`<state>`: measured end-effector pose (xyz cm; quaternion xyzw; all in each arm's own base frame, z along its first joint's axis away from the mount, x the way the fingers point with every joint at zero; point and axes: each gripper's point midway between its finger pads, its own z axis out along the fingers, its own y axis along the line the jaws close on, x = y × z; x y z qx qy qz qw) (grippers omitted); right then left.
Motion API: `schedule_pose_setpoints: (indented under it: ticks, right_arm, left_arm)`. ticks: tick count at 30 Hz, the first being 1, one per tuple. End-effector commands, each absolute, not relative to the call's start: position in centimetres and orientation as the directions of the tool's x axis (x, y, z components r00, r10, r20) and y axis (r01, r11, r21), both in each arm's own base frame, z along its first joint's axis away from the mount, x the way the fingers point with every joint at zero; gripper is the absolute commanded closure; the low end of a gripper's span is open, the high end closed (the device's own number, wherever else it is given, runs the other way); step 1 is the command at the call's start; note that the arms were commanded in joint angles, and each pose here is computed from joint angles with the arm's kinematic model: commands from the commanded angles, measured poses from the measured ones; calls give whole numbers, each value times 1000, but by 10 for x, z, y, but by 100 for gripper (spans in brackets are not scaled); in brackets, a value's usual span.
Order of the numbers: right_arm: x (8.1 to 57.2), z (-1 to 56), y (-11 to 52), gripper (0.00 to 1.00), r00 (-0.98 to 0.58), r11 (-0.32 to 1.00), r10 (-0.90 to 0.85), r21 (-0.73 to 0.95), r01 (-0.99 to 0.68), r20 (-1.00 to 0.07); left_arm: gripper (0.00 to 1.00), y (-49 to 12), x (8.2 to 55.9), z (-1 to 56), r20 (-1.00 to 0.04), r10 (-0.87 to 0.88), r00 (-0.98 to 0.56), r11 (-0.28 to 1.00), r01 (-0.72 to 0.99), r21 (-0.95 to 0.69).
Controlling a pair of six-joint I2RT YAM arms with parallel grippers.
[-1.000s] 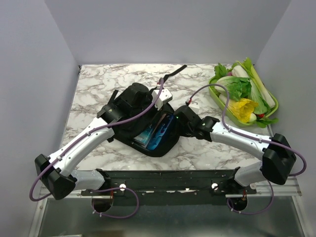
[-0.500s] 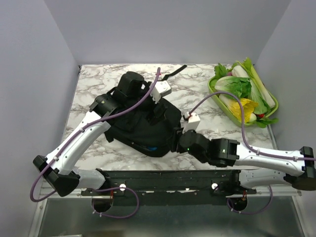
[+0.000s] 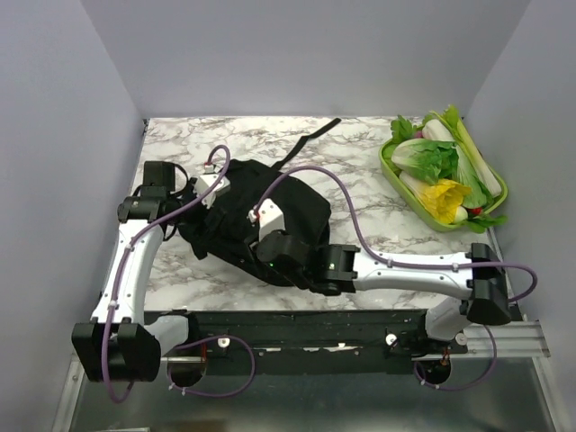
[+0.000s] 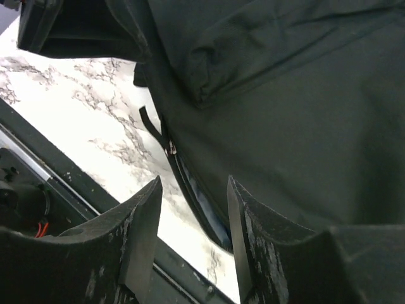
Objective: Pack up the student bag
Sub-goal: Adjust the student bag at the center of the board.
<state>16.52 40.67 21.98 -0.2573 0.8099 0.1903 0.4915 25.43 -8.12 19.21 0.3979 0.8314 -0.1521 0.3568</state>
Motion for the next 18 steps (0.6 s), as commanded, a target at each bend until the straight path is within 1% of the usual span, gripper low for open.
schedule_pose_setpoints:
  ticks: [1, 3, 4, 7, 9, 11, 14, 18]
  right_arm:
    - [179, 217, 450, 47, -399, 682, -247, 134, -719, -883]
    - [175, 208, 462, 48, -432, 634, -268, 180, -752, -861]
    - [179, 203, 464, 48, -446, 629, -274, 192, -753, -852]
    - [175, 188, 475, 48, -476, 596, -297, 229, -770, -828]
    - [175, 178, 481, 48, -477, 585, -312, 230, -778, -822]
    - [176, 173, 485, 48, -484, 581, -319, 235, -779, -815]
    - [174, 168, 489, 50, -493, 569, -327, 248, -784, -806]
    - [172, 167, 495, 50, -477, 539, -337, 249, -804, -812]
  left_arm:
    - [16, -67, 259, 179, -737, 557, -383, 568, 823, 1]
    - [19, -68, 256, 176, -740, 549, -388, 546, 837, -34]
    - [21, -68, 255, 171, -735, 553, -393, 537, 842, -46]
    - [23, -65, 250, 157, -727, 573, -378, 523, 852, -31]
    - [23, -64, 254, 153, -734, 575, -363, 528, 849, -6]
    - [26, -64, 256, 146, -740, 568, -361, 536, 844, 0]
    - [34, -63, 259, 137, -741, 559, -372, 552, 834, -2]
    - [36, -61, 258, 126, -733, 559, -387, 565, 825, -5]
